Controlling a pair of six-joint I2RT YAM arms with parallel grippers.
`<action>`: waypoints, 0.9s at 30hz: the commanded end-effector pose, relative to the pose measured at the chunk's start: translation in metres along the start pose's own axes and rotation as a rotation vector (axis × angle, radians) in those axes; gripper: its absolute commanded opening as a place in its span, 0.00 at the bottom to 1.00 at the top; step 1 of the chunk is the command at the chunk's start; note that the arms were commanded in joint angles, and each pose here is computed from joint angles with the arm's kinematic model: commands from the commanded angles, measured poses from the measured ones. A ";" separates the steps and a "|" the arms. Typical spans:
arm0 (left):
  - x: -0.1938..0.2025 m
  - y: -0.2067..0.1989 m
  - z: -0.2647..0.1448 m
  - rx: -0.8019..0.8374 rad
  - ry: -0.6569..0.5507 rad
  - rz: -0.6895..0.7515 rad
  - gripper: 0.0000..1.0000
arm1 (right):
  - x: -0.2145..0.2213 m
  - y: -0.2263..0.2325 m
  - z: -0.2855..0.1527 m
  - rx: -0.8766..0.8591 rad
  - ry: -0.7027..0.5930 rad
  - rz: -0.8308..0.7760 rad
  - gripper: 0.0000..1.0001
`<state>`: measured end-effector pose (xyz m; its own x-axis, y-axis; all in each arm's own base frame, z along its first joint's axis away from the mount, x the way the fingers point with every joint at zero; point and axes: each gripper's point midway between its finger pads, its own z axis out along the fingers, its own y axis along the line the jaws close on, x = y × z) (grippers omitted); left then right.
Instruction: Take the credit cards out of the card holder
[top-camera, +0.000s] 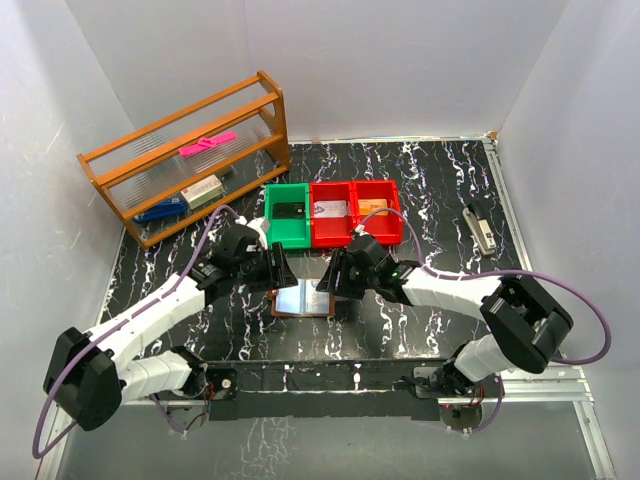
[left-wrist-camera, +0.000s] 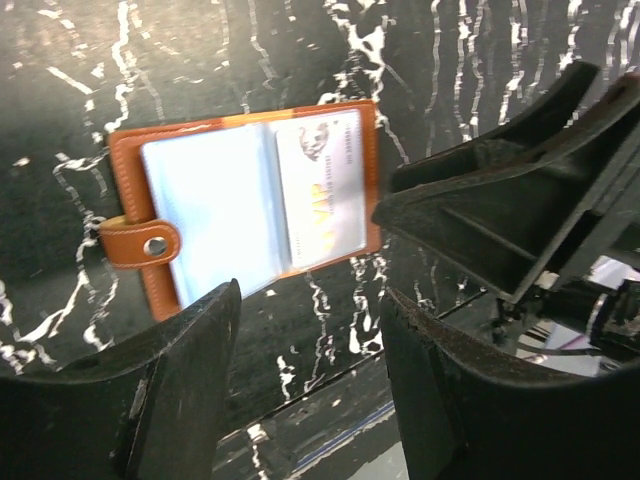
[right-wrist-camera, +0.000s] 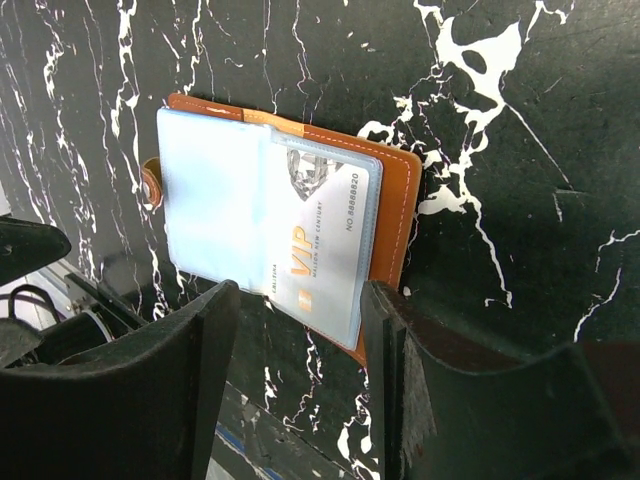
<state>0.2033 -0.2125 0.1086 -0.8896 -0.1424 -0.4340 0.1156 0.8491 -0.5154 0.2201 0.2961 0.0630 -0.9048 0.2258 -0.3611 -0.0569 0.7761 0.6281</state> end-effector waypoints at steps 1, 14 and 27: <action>-0.003 -0.031 0.001 0.139 0.023 -0.006 0.57 | -0.016 0.018 -0.009 -0.041 -0.060 -0.027 0.49; 0.023 -0.026 0.031 0.165 0.154 -0.036 0.57 | -0.002 0.028 0.007 -0.125 0.016 -0.023 0.33; 0.042 -0.011 0.055 0.162 0.200 -0.076 0.56 | 0.015 -0.016 0.027 0.018 0.064 0.010 0.23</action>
<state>0.1892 -0.2496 0.0514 -0.9674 -0.0912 -0.2364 0.0813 0.7720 -0.6304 0.2199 0.3101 0.0347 -0.9358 0.1744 -0.3063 -0.0586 0.7800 0.6230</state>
